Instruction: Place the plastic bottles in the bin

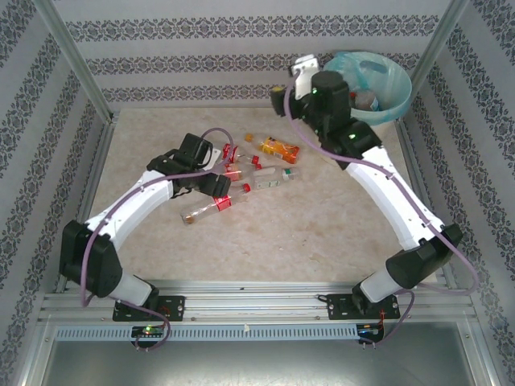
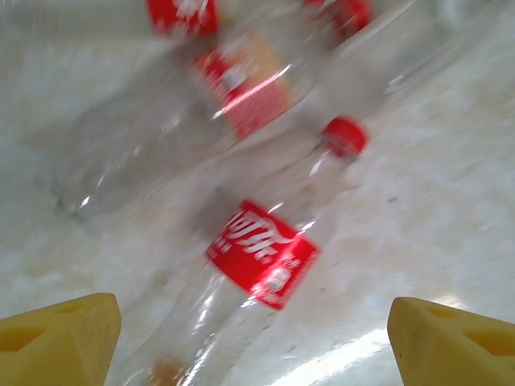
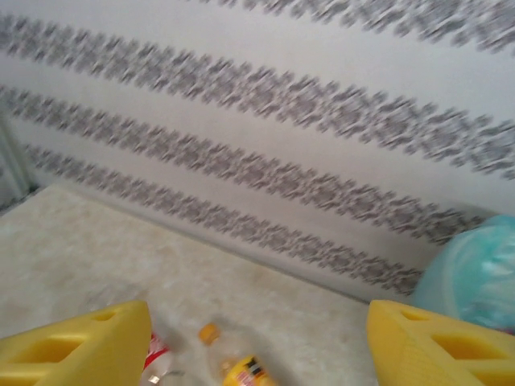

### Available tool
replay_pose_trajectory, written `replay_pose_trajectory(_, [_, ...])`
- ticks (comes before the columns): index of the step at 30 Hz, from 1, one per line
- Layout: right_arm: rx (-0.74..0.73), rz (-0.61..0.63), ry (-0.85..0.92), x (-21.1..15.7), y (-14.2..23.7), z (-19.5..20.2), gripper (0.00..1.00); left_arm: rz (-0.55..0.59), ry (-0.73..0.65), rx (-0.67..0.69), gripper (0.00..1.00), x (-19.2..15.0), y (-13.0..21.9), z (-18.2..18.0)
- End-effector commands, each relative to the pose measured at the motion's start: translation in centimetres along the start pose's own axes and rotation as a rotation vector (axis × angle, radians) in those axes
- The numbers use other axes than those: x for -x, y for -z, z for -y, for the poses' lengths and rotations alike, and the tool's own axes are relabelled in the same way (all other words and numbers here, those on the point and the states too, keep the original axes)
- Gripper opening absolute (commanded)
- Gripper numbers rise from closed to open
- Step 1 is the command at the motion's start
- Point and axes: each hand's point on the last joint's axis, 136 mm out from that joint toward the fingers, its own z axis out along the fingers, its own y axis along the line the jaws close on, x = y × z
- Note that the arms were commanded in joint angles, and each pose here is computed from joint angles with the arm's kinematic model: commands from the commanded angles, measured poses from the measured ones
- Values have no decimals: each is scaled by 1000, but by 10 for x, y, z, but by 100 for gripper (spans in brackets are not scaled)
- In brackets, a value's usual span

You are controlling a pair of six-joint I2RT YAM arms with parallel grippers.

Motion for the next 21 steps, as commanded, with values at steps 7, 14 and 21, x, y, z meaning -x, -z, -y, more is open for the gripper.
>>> replay_pose_trajectory(7, [27, 13, -37, -25, 10, -20, 72, -287, -4, 3, 85, -65, -41, -12])
replay_pose_trajectory(14, [23, 2, -25, -32, 11, -19, 73, -398, -5, 14, 83, -92, -66, -16])
replay_pose_trajectory(21, [28, -14, -33, -40, 6, -21, 74, -428, -4, -16, 74, -104, -77, -12])
